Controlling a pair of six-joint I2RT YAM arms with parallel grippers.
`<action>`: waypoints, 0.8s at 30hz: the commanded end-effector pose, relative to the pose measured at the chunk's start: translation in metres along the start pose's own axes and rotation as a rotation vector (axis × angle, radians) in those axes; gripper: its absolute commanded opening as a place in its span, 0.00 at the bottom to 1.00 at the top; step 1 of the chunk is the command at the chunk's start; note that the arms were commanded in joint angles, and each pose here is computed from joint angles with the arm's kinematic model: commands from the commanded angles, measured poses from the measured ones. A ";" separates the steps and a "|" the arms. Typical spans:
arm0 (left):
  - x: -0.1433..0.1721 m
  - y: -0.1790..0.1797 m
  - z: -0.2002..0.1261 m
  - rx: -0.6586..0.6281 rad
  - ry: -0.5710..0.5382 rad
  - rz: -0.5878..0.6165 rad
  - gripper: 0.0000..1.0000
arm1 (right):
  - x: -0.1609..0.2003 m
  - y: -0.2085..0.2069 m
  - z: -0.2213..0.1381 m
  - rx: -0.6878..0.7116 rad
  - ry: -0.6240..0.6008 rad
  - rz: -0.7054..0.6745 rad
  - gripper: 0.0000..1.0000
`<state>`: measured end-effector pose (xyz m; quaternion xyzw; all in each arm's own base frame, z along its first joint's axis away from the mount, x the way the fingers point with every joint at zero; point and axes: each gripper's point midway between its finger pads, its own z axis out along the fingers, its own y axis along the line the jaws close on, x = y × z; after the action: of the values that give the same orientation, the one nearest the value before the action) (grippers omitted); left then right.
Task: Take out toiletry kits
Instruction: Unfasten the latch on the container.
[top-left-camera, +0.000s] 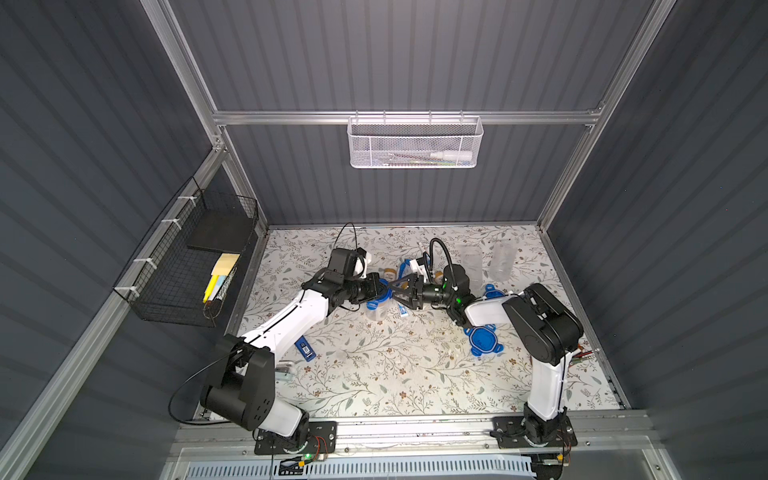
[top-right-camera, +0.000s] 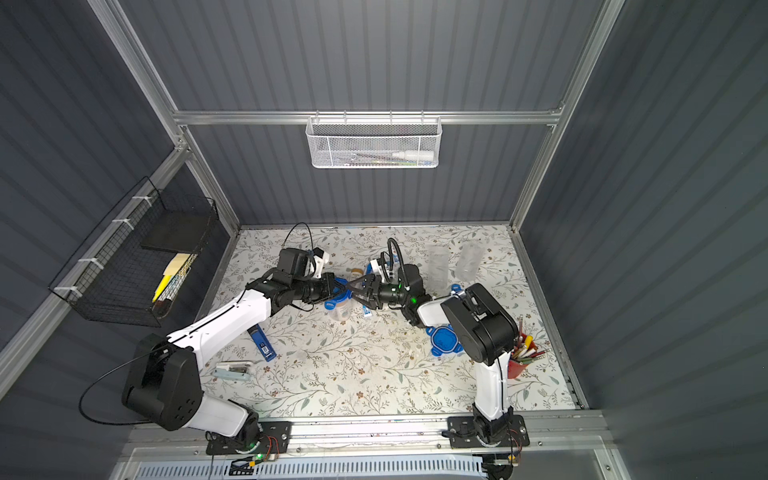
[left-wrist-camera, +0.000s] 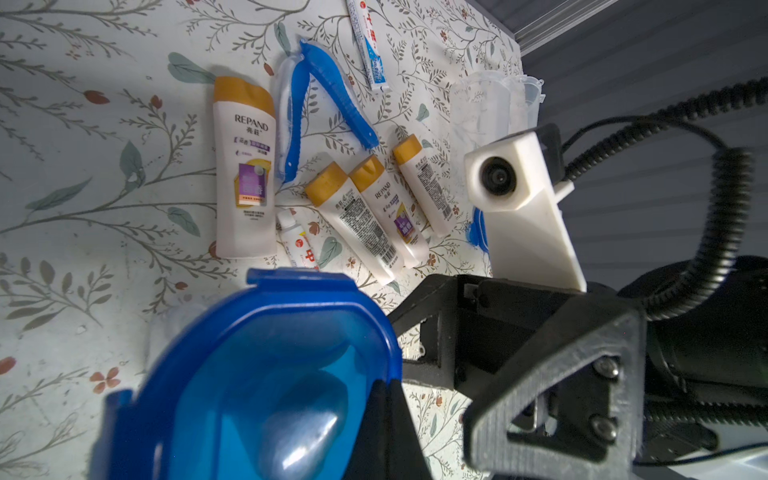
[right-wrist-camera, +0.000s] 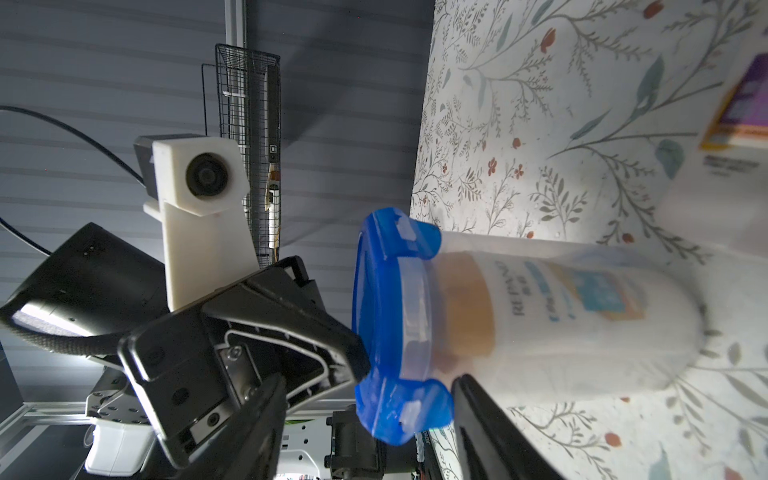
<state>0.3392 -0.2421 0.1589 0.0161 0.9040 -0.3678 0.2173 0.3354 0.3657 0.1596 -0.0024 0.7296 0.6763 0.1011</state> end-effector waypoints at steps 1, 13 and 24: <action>0.088 0.093 0.013 -0.319 0.266 -0.183 0.00 | 0.002 0.074 -0.010 -0.173 0.006 -0.194 0.65; 0.089 0.092 0.009 -0.318 0.258 -0.184 0.00 | 0.002 0.083 -0.016 -0.180 -0.002 -0.210 0.65; 0.045 0.054 -0.006 -0.268 0.180 -0.116 0.00 | 0.010 0.079 -0.024 -0.064 0.011 -0.253 0.65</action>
<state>0.3424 -0.2376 0.1671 0.0056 0.9091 -0.3537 0.2201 0.3171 0.3512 0.2348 -0.0799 0.6921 0.6961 0.1733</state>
